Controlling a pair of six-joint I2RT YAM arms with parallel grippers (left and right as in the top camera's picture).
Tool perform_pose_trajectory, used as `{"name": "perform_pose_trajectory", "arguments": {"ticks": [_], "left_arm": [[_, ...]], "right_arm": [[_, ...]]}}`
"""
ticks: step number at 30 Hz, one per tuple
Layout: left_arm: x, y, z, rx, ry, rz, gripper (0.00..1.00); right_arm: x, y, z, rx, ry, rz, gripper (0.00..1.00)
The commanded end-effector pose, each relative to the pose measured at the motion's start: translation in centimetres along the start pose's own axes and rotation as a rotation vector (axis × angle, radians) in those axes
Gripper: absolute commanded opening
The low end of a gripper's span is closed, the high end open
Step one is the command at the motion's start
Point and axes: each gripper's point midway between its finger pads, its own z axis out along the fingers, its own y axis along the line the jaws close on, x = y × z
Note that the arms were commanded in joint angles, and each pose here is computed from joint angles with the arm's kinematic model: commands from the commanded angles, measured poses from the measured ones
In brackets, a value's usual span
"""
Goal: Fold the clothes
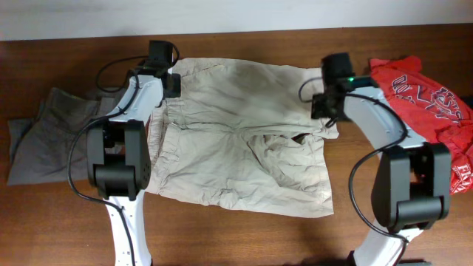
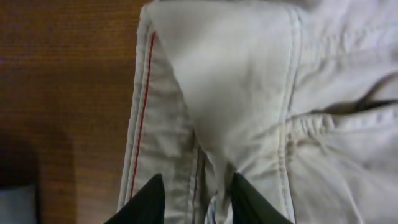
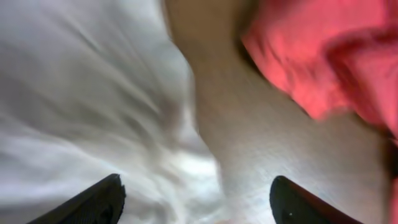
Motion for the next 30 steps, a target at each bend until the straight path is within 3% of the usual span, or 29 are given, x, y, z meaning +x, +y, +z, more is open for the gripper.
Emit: {"name": "perform_pose_trajectory", "arguments": {"ticks": [1,9,20,24,26,28,30], "left_arm": [[-2.4,-0.1,-3.9,0.014,-0.054,0.009,0.39],[2.0,-5.7,-4.9,0.215,0.107,0.079,0.4],[8.7,-9.2,-4.0,0.253,0.266,0.164,0.4],[11.0,-9.7,-3.6,0.253,0.317,0.184,0.4],[12.2,-9.8,-3.5,0.251,0.346,0.195,0.4],[13.4,-9.9,-3.4,0.248,0.376,0.205,0.39],[14.6,-9.8,-3.5,0.245,0.411,0.212,0.4]], "right_arm": [[-3.0,3.7,-2.3,-0.319,-0.069,0.042,0.74],[-5.8,4.6,1.1,-0.407,-0.156,0.061,0.73],[-6.4,5.4,6.8,-0.404,-0.186,0.062,0.7],[-5.7,5.0,8.5,-0.372,-0.166,0.066,0.62],[-5.3,4.0,9.4,-0.31,-0.156,0.075,0.51],[-5.2,2.7,10.1,-0.23,-0.156,0.115,0.47],[-5.4,1.0,10.4,-0.154,-0.168,0.141,0.33]]}}
